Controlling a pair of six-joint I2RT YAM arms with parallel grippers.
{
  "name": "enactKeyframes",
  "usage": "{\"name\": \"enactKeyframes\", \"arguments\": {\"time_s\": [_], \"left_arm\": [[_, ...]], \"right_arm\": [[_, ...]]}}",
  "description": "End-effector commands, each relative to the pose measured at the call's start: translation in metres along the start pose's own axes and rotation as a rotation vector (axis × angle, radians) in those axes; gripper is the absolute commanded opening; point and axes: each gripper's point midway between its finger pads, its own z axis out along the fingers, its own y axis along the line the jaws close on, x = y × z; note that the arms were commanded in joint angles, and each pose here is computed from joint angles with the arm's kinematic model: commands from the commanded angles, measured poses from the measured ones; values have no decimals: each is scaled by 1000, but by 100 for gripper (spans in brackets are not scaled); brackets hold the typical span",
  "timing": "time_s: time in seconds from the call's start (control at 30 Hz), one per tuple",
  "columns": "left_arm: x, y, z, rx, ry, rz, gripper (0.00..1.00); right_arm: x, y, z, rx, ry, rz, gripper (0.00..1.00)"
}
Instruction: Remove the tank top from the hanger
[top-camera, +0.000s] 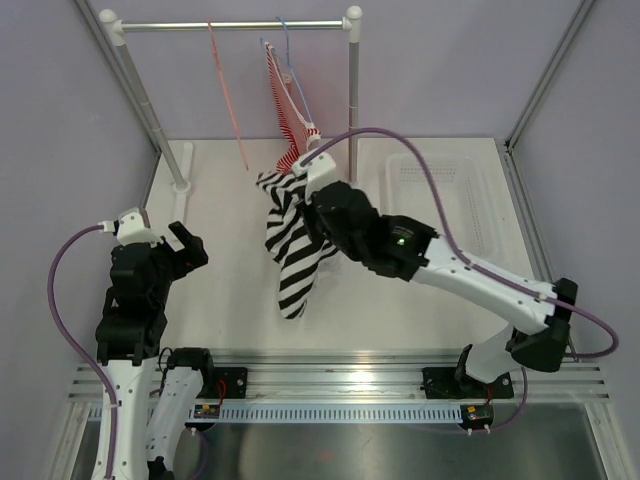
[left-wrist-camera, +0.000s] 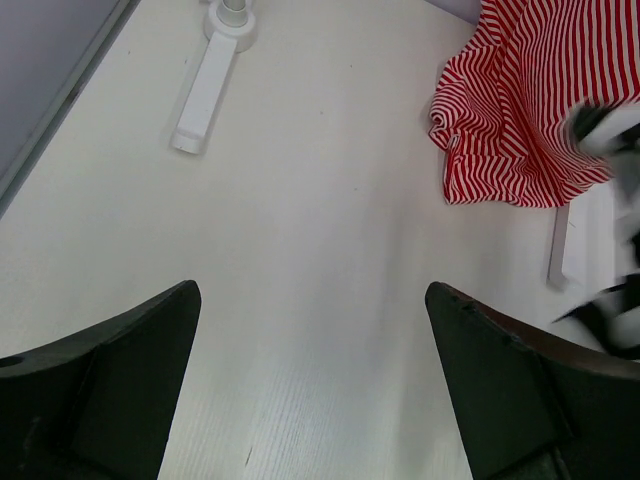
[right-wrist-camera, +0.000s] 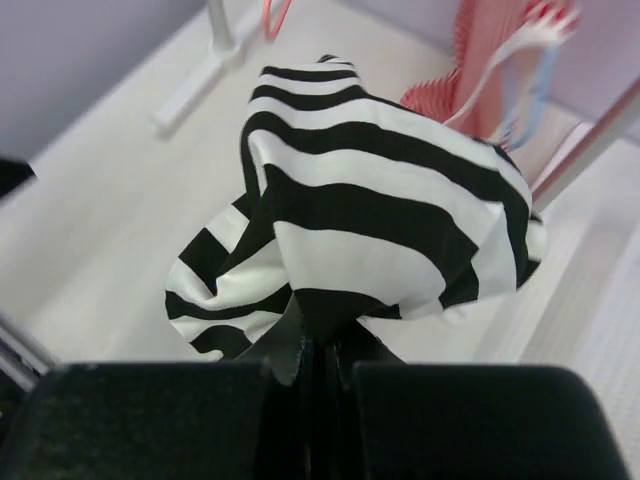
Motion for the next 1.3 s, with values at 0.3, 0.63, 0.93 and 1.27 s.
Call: {"name": "enactKeyframes", "arguments": {"time_s": [0.3, 0.63, 0.93, 1.27], "left_arm": [[-21, -2, -4, 6, -86, 6, 99], [-20, -4, -3, 17, -77, 9, 99], [-20, -6, -3, 28, -76, 10, 99], [-19, -7, 0, 28, -65, 11, 99]], "right_arm": [[-127, -194, -128, 543, -231, 28, 0], [-101, -337, -101, 782, -253, 48, 0], [36, -350, -2, 635, -45, 182, 0], [148, -359, 22, 615, 248, 450, 69]]}}
